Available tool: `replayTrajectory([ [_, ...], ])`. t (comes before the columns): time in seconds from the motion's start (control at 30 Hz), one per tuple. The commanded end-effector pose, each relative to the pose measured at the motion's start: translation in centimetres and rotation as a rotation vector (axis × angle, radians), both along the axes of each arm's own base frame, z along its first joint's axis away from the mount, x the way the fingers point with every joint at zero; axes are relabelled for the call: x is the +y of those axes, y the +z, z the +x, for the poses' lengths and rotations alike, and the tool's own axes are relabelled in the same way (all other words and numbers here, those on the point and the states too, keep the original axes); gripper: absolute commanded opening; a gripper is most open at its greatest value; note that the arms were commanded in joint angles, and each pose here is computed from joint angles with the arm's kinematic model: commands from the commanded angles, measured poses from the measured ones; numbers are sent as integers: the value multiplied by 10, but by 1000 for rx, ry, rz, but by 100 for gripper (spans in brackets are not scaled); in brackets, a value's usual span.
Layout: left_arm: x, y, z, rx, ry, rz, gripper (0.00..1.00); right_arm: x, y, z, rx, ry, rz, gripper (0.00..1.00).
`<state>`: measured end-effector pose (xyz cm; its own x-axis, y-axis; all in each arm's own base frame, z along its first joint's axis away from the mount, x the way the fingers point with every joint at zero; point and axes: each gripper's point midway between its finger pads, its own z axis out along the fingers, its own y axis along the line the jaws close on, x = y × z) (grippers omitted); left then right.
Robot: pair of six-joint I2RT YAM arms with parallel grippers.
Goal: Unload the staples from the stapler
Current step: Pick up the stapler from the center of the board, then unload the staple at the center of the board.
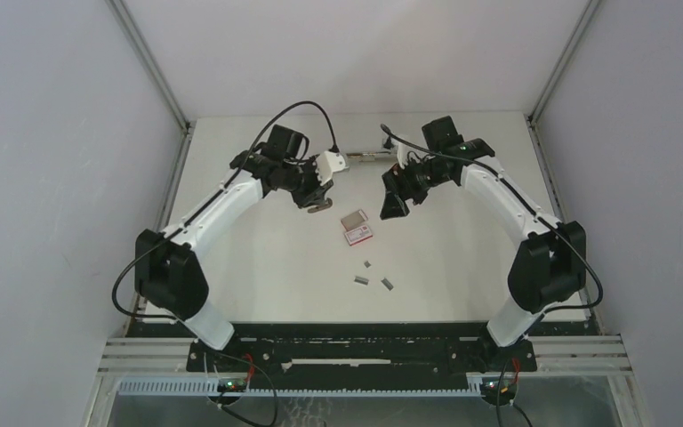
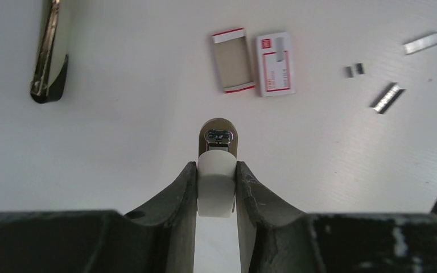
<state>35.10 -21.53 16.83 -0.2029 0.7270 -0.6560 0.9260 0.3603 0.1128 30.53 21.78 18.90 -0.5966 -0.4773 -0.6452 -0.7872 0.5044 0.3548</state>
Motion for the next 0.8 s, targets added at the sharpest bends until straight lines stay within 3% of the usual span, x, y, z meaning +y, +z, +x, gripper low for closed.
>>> replayTrajectory([
  [0.0, -16, 13, -36, -8, -132, -65, 0, 26, 24, -24, 125, 125, 191, 80],
  [0.3, -44, 35, -97, -70, -338, -114, 0, 52, 25, -53, 362, 253, 375, 76],
  [0.77, -62, 39, -130, -126, -431, -104, 0, 81, -3, -67, 557, 270, 358, 70],
])
